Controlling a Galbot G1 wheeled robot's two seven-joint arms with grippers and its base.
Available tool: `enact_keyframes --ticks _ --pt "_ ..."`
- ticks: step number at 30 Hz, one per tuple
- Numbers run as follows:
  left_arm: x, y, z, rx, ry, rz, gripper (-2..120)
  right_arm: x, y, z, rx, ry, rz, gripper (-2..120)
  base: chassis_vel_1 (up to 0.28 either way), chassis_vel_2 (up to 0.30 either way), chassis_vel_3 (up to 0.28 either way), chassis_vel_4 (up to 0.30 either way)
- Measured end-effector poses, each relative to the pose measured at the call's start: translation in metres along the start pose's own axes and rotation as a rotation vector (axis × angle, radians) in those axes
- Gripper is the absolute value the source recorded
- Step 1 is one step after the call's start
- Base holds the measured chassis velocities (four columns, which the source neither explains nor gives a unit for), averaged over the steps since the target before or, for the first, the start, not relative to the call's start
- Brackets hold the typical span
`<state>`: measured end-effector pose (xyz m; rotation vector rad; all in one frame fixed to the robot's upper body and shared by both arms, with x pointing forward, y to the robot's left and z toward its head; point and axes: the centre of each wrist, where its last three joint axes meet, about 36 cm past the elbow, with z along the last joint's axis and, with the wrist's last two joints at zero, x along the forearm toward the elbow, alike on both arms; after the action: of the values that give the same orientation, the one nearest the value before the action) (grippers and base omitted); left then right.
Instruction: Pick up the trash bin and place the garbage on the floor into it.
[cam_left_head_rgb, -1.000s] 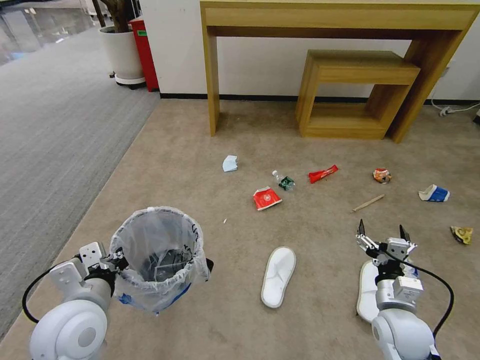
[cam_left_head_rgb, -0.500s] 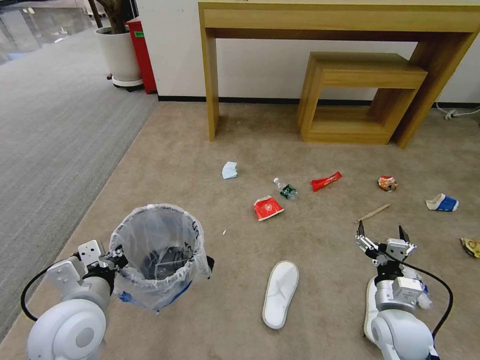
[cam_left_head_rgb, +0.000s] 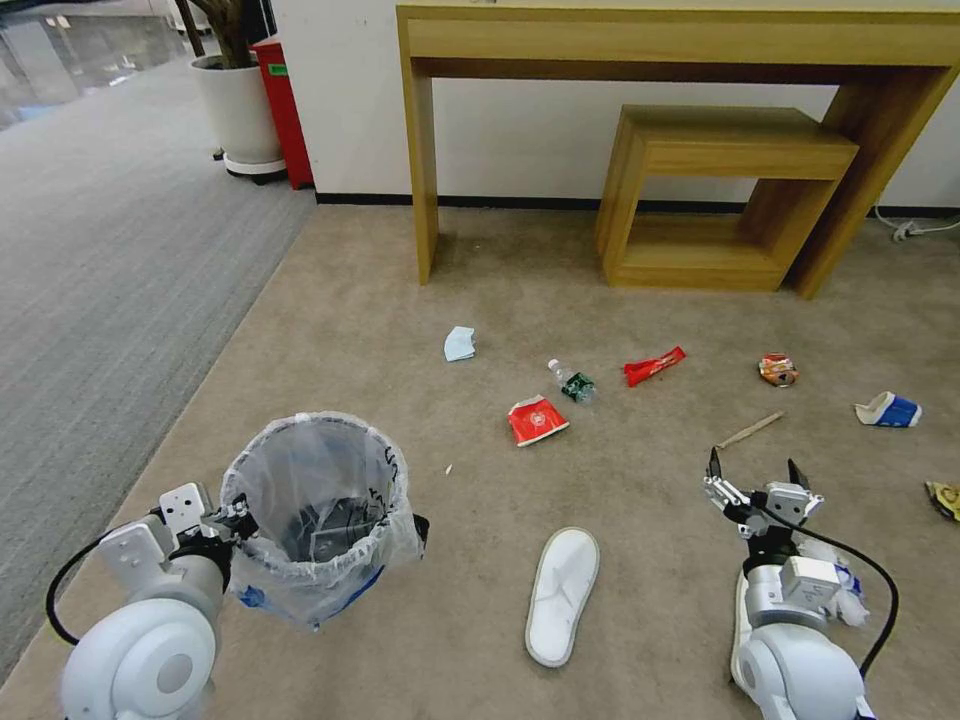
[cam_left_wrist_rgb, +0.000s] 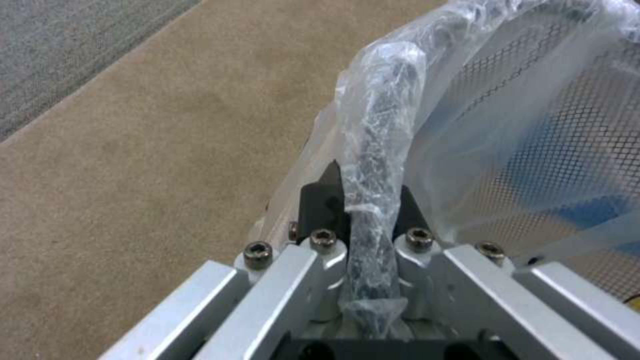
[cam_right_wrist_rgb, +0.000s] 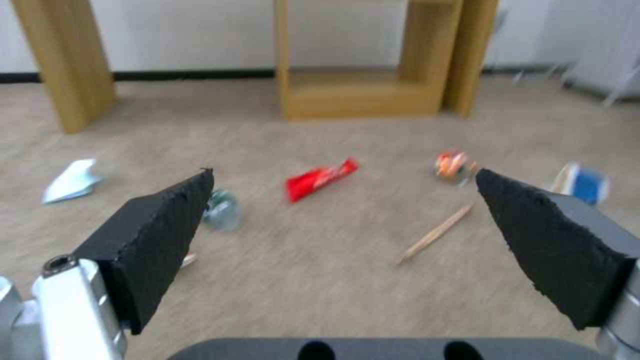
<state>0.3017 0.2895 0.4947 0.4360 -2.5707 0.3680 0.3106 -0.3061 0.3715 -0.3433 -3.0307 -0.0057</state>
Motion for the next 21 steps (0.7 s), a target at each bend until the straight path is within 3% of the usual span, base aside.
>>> enact_keyframes --ticks 8,21 --pt "-0.007 0.001 0.003 -0.002 0.005 -0.008 2 0.011 0.001 -0.013 -0.094 0.127 -0.092 100 0.000 0.000 0.000 0.000" --pt "-0.016 0.003 0.008 0.001 0.013 -0.024 2 0.030 0.006 -0.032 -0.101 0.344 -0.280 100 0.000 0.000 0.000 0.000"
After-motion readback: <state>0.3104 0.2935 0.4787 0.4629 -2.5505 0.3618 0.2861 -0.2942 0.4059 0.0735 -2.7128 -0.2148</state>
